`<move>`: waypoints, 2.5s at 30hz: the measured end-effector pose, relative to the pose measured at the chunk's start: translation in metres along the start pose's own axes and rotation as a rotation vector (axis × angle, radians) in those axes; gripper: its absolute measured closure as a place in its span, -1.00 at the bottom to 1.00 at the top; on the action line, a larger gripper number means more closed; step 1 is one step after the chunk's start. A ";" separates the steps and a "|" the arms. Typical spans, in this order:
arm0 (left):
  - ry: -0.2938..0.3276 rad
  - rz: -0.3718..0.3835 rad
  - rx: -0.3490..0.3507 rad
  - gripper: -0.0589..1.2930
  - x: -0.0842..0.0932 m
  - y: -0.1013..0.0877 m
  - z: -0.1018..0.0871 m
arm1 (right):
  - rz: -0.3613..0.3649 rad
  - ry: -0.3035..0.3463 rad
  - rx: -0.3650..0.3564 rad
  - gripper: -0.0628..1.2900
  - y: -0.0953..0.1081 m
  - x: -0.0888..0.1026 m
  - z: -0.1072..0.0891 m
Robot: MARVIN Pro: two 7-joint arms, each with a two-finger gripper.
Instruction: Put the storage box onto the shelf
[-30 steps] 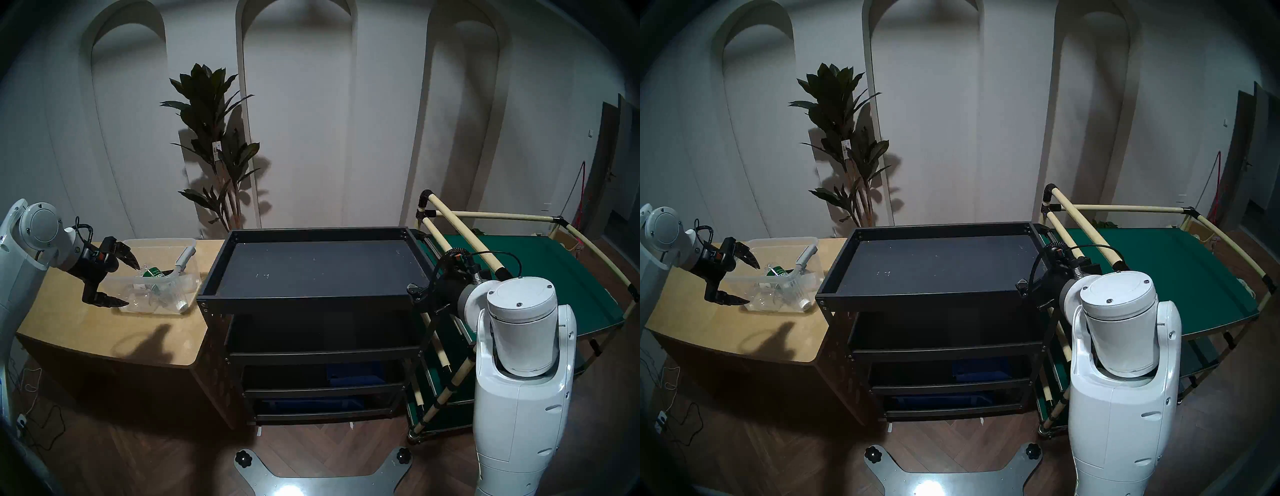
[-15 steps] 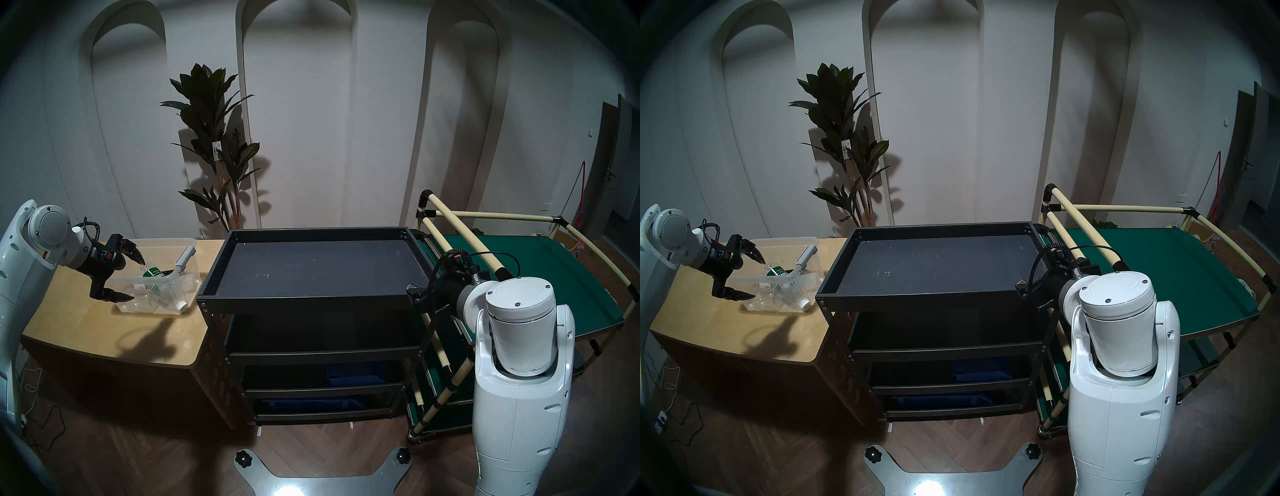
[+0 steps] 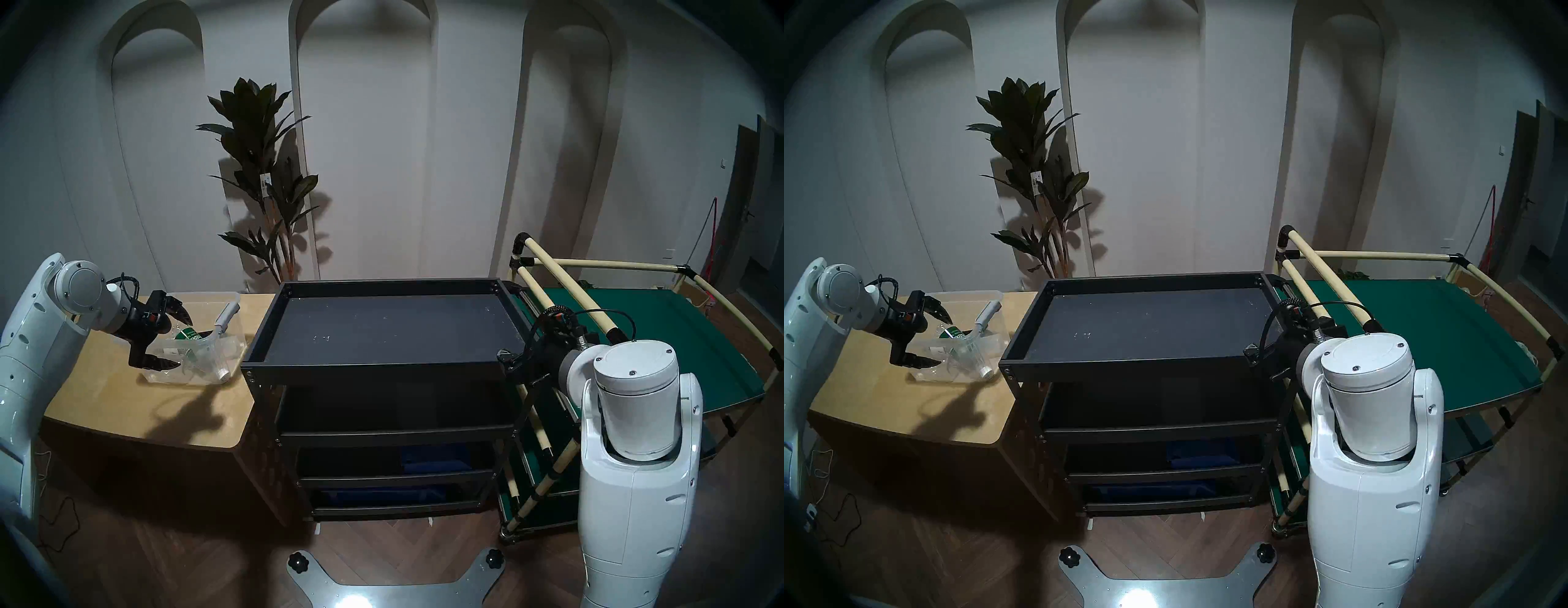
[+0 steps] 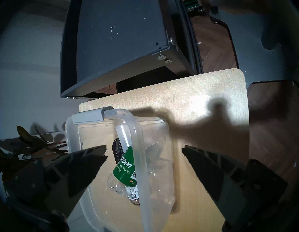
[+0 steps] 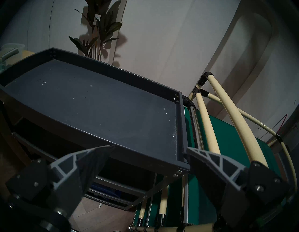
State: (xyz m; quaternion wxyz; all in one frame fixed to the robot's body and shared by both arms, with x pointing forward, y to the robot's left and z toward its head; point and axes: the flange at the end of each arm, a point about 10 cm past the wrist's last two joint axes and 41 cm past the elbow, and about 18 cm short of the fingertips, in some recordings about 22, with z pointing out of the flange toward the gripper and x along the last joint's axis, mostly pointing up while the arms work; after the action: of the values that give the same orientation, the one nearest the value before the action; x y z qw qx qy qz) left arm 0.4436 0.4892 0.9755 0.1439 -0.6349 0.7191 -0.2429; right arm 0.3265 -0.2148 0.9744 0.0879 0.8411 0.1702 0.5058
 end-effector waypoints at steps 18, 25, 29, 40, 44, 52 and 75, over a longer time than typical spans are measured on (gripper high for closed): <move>-0.053 -0.010 -0.049 -0.97 -0.022 0.007 0.027 | 0.001 -0.001 0.002 -0.94 0.000 0.000 0.001; -0.081 -0.006 -0.066 -0.97 -0.032 0.008 0.032 | 0.002 -0.002 0.002 -0.94 0.000 0.000 0.002; -0.095 -0.001 -0.075 -0.97 -0.037 0.009 0.034 | 0.002 -0.002 0.003 -0.94 0.000 0.000 0.002; -0.131 0.019 -0.100 -0.97 -0.046 0.009 0.042 | 0.003 -0.002 0.004 -0.94 0.000 0.000 0.002; -0.137 0.027 -0.111 -0.97 -0.046 0.009 0.047 | 0.003 -0.002 0.004 -0.94 0.000 0.000 0.003; -0.148 0.049 -0.146 -0.97 -0.045 0.012 0.063 | 0.003 -0.002 0.004 -0.94 0.000 0.000 0.003; -0.177 0.105 -0.162 -0.74 -0.040 -0.002 0.084 | 0.005 -0.001 0.005 -0.94 0.001 0.000 0.003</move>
State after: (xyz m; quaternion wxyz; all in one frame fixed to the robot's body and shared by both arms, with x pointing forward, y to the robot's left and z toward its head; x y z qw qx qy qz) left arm 0.4950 0.5144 0.9023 0.1674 -0.6248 0.7533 -0.1191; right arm 0.3298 -0.2153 0.9731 0.0848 0.8420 0.1694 0.5051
